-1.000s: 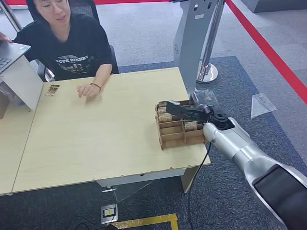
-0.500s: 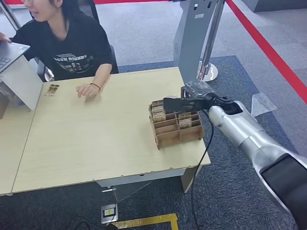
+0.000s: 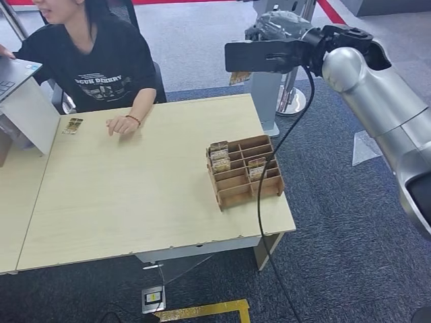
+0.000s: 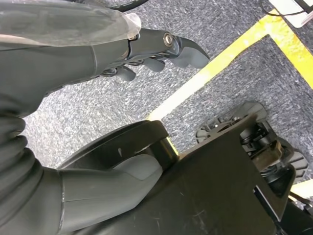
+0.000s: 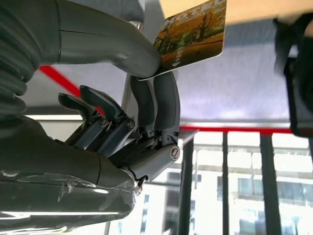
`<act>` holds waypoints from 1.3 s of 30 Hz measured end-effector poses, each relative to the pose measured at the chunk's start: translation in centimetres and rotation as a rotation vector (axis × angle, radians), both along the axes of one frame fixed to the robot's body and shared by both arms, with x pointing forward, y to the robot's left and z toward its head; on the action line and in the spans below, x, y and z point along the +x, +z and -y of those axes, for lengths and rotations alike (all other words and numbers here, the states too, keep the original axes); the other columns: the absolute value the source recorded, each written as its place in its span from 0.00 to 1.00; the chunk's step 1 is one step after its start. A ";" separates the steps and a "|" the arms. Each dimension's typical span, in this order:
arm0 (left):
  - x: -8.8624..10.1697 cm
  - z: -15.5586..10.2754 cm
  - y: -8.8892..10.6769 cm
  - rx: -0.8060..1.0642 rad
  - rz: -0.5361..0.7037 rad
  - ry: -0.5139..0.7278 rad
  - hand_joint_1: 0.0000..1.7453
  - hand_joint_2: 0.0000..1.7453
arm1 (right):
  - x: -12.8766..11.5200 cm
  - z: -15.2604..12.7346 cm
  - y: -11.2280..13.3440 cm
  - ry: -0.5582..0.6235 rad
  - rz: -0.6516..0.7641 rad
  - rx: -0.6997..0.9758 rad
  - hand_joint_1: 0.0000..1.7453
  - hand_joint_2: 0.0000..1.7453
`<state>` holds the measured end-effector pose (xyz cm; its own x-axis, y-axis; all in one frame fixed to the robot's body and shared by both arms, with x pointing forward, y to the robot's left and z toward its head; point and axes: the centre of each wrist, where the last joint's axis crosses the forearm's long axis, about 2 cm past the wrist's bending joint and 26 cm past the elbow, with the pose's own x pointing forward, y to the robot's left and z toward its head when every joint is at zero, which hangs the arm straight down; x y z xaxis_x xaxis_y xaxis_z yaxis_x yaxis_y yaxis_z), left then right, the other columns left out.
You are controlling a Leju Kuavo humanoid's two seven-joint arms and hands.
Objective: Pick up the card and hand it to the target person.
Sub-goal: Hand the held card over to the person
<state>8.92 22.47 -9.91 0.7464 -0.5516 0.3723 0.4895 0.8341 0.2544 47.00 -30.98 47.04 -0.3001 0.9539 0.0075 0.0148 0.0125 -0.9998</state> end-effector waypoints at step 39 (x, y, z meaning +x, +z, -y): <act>-0.2 0.9 0.1 0.018 -0.018 -0.007 0.00 1.00 | 0.5 -14.4 -18.4 -0.121 0.361 0.105 1.00 1.00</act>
